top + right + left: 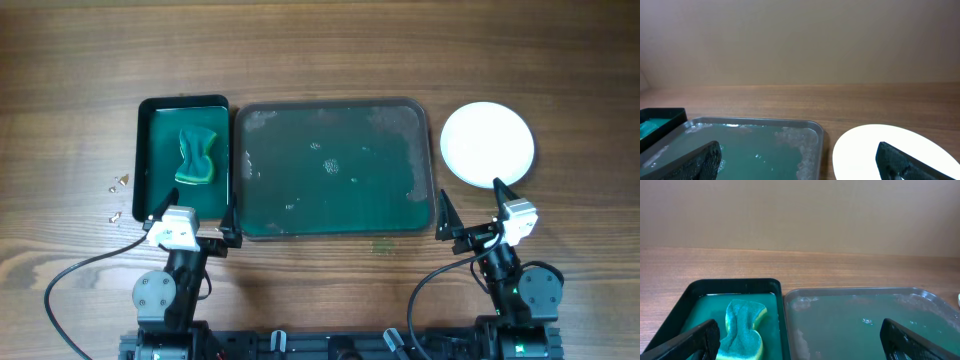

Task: Clean dirty plates on tray and stack at the side

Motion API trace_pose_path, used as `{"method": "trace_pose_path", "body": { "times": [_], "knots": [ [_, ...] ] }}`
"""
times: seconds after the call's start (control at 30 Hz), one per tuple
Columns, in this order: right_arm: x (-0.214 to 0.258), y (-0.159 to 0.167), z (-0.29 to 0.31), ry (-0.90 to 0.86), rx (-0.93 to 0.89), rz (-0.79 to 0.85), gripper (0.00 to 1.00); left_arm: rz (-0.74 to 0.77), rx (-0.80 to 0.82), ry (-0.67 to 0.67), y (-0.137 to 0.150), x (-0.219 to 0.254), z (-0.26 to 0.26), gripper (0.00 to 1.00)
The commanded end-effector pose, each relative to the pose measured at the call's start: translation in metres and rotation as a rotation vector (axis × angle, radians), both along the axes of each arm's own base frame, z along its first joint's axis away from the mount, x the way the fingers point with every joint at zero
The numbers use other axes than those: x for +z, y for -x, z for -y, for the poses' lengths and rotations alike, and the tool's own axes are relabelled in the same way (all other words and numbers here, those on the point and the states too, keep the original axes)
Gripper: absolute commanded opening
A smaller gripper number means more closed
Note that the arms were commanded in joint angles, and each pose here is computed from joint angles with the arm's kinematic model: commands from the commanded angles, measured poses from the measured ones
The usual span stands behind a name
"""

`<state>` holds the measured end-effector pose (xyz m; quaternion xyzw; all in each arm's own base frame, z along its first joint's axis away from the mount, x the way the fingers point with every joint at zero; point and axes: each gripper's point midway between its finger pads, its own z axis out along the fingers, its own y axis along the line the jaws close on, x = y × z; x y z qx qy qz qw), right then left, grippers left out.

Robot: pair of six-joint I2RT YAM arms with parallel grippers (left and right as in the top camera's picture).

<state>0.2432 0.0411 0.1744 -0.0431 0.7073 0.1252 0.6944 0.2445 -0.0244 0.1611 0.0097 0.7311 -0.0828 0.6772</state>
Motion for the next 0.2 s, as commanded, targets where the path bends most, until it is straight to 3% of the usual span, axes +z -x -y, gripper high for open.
{"method": "trace_pose_path", "body": {
  "times": [0.0,0.17],
  "knots": [
    [0.0017,0.0001,0.0005,-0.017,-0.005,0.004,1.0,0.001,0.014,0.012,-0.0005,-0.0022,-0.002,1.0],
    [0.0017,0.0001,0.0005,-0.017,-0.005,0.004,1.0,0.001,0.014,0.012,-0.0005,-0.0022,-0.0019,1.0]
  ]
}}
